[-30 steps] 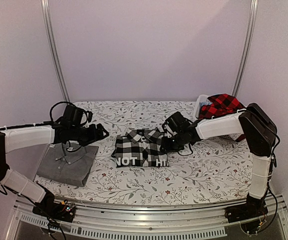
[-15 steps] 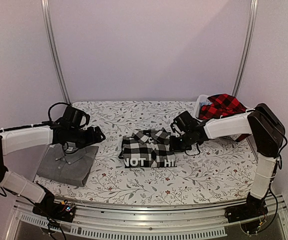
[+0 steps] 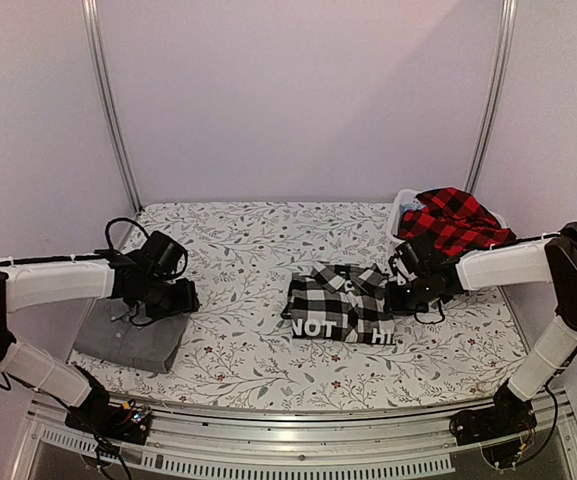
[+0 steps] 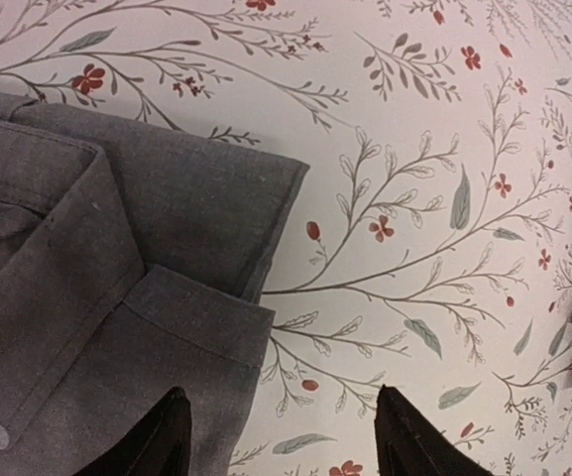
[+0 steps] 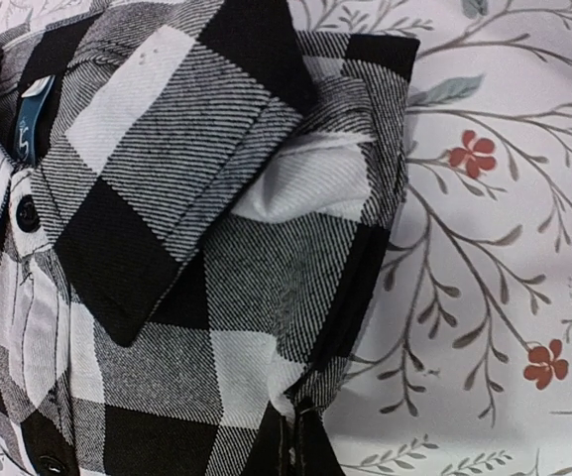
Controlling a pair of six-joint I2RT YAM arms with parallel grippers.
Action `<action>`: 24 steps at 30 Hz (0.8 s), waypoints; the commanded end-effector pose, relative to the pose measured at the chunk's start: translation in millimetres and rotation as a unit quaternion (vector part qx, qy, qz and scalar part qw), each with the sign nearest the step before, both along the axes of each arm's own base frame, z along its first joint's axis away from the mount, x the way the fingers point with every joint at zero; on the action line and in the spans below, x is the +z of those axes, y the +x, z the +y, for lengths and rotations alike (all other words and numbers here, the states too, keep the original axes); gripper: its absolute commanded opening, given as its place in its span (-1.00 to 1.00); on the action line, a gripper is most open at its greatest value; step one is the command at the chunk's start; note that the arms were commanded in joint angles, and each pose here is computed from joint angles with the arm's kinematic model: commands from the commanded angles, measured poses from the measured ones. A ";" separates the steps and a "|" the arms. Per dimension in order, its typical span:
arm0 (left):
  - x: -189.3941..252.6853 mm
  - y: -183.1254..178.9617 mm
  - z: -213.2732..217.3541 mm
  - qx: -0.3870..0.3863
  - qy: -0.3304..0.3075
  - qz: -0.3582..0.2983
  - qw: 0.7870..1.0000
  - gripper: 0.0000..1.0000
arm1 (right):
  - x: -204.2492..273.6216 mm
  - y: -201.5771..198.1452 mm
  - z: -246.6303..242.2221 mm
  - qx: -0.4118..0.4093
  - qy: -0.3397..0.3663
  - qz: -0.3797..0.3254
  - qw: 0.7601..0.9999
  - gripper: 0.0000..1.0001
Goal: Fold and stack the long sleeve shirts
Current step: Move the square-folded shirt to the center of the board.
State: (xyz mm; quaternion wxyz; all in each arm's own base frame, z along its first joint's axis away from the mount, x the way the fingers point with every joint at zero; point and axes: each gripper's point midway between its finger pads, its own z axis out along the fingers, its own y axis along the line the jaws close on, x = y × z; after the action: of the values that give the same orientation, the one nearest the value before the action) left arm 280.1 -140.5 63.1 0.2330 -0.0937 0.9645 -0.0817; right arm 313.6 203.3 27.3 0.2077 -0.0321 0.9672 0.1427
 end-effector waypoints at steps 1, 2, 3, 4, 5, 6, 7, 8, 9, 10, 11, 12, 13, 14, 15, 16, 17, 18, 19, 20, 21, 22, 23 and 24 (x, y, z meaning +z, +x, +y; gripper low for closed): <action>-22.3 -9.8 10.3 0.015 0.044 0.033 0.998 0.18 | 9.2 -6.0 -28.2 -0.024 -0.006 -0.014 1.000 -1.00; -25.3 -9.6 10.4 0.015 0.049 0.037 0.998 0.14 | 9.7 -6.8 -32.4 -0.028 -0.006 -0.015 0.999 -1.00; -29.0 -9.7 10.6 0.015 0.054 0.042 0.998 0.09 | 11.7 -7.2 -35.6 -0.032 -0.004 -0.017 0.999 -1.00; -32.4 -9.5 11.4 0.016 0.061 0.046 0.997 0.06 | 12.1 -7.8 -38.8 -0.036 -0.004 -0.017 0.999 -1.00; -35.8 -9.7 12.6 0.016 0.068 0.050 0.996 0.06 | 14.4 -7.8 -41.5 -0.040 -0.002 -0.020 0.999 -1.00; -39.4 -9.6 14.6 0.019 0.075 0.054 0.995 0.06 | 14.8 -8.1 -44.3 -0.042 -0.002 -0.021 0.999 -1.00; -42.5 -9.6 15.6 0.020 0.081 0.058 0.995 0.06 | 16.0 -8.4 -46.0 -0.044 -0.001 -0.022 0.999 -1.00; -45.4 -9.4 16.7 0.021 0.086 0.061 0.994 0.06 | 16.3 -8.5 -47.9 -0.047 -0.001 -0.023 0.999 -1.00; -48.1 -8.6 16.8 0.021 0.090 0.063 0.994 0.06 | 18.5 -8.5 -48.2 -0.047 0.001 -0.026 0.999 -1.00; -50.2 -7.5 16.1 0.019 0.090 0.063 0.994 0.07 | 19.2 -8.2 -49.1 -0.048 0.002 -0.027 0.998 -1.00; -52.7 -6.4 14.0 0.015 0.089 0.064 0.994 0.06 | 19.4 -8.3 -49.2 -0.048 0.002 -0.027 0.998 -1.00; -54.5 -4.9 11.6 0.012 0.087 0.064 0.994 0.06 | 20.4 -8.2 -49.1 -0.048 0.004 -0.028 0.998 -1.00; -56.9 -3.3 9.8 0.008 0.087 0.065 0.994 0.05 | 20.3 -8.2 -49.0 -0.047 0.004 -0.028 0.998 -1.00; -59.3 -1.4 8.4 0.006 0.088 0.066 0.994 0.00 | 20.7 -7.6 -48.8 -0.047 0.004 -0.029 0.998 -1.00; -62.6 0.7 7.5 0.003 0.092 0.068 0.993 -0.05 | 20.5 -7.5 -48.3 -0.046 0.005 -0.029 0.999 -1.00; -64.8 3.7 7.3 0.002 0.097 0.068 0.993 -0.12 | 20.9 -7.4 -47.7 -0.045 0.006 -0.029 0.999 -1.00; -68.4 5.3 7.0 -0.001 0.102 0.072 0.992 -0.19 | 21.6 -6.8 -47.0 -0.044 0.007 -0.030 0.999 -1.00; -70.7 7.5 6.0 -0.004 0.106 0.073 0.992 -0.27 | 22.1 -6.5 -46.5 -0.043 0.008 -0.031 0.999 -1.00; -73.7 9.1 4.8 -0.008 0.108 0.076 0.991 -0.39 | 23.6 -5.9 -45.5 -0.042 0.010 -0.032 0.999 -1.00; -74.9 12.1 1.7 -0.013 0.106 0.075 0.991 -0.54 | 24.5 -5.5 -45.3 -0.042 0.011 -0.034 0.999 -1.00; -76.3 14.4 -1.1 -0.018 0.104 0.075 0.992 -0.71 | 25.6 -5.3 -45.2 -0.041 0.012 -0.035 0.998 -1.00; -75.7 17.7 -6.2 -0.023 0.099 0.072 0.992 -0.85 | 26.8 -4.9 -45.2 -0.041 0.012 -0.037 0.998 -1.00; -73.6 21.8 -12.6 -0.032 0.092 0.068 0.993 -0.95 | 27.4 -4.8 -44.8 -0.040 0.012 -0.038 0.998 -1.00; -71.1 26.1 -20.9 -0.041 0.085 0.063 0.994 -1.00 | 28.6 -4.3 -44.9 -0.040 0.012 -0.040 0.998 -1.00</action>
State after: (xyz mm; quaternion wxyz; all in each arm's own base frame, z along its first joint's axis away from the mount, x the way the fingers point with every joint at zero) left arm 309.3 -134.4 10.5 0.2060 -0.0723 0.9752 0.0357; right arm 305.4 159.5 44.1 0.2338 0.0061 0.9622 0.1396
